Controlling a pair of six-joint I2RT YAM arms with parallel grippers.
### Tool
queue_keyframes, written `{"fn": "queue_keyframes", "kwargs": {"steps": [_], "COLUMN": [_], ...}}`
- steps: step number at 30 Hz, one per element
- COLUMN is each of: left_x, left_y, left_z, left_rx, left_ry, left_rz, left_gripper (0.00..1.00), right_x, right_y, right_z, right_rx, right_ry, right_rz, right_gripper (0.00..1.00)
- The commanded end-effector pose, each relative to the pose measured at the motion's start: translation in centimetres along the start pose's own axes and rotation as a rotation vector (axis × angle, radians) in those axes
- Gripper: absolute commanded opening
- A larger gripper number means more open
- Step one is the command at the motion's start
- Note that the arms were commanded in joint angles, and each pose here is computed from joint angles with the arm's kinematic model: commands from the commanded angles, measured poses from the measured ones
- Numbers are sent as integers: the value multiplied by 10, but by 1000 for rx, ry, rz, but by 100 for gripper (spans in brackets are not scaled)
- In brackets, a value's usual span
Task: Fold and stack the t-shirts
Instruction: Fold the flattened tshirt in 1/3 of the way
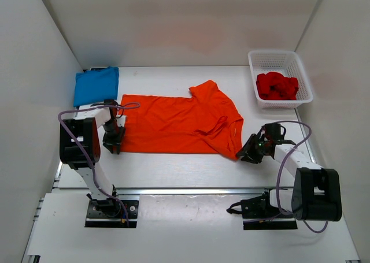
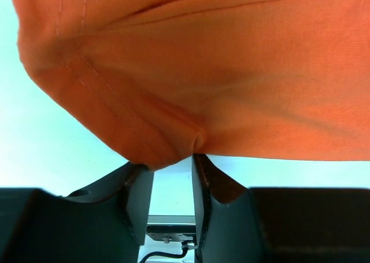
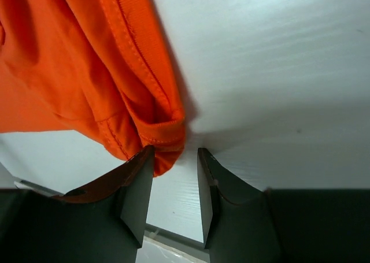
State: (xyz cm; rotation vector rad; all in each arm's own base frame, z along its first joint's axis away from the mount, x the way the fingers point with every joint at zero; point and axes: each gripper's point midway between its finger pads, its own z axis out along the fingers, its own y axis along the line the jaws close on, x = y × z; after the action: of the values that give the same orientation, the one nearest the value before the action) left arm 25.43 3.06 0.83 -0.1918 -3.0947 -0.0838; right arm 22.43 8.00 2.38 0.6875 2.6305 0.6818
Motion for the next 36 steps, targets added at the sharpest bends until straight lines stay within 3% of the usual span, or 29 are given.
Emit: {"fn": "queue_keyframes", "kwargs": {"steps": [1, 4, 6, 7, 9, 10, 18, 26, 27, 29, 32, 36], "left_x": [-4, -7, -4, -6, -5, -4, 0, 10, 12, 14, 18, 19], "left_y": [-4, -4, -3, -5, -2, -2, 24, 24, 22, 19, 11, 6], "left_z": [8, 8, 8, 9, 8, 10, -7, -6, -5, -4, -3, -1], "left_rx": [7, 1, 5, 3, -16, -15, -145, -142, -135, -125, -91, -73], "left_ry": [-28, -38, -34, -37, -36, -30, -55, -35, -32, -36, -33, -34], "left_rz": [6, 6, 1, 0, -1, 2, 121, 154, 152, 147, 150, 144], "left_gripper": [42, 36, 27, 24, 5, 0, 0, 0, 0, 0, 0, 0], "right_x": [-8, -5, -1, -2, 0, -3, -31, -10, -10, -16, -36, -45], "right_y": [17, 18, 16, 17, 14, 17, 10, -7, -10, -14, -5, 28], "right_z": [0, 3, 6, 6, 8, 7, -27, -22, -23, -25, -32, -37], "right_rx": [-47, -78, -109, -118, -119, -127, -117, 5, 23, 29, 16, 61], "right_ry": [13, 33, 66, 74, 95, 96, 24, 209, 220, 205, 119, 10], "right_rz": [-42, -36, -24, -17, -2, -2, 52, 22, 40, 38, -35, -327], "right_gripper": [33, 29, 6, 0, 0, 0, 0, 0, 6, 31, 40, 39]}}
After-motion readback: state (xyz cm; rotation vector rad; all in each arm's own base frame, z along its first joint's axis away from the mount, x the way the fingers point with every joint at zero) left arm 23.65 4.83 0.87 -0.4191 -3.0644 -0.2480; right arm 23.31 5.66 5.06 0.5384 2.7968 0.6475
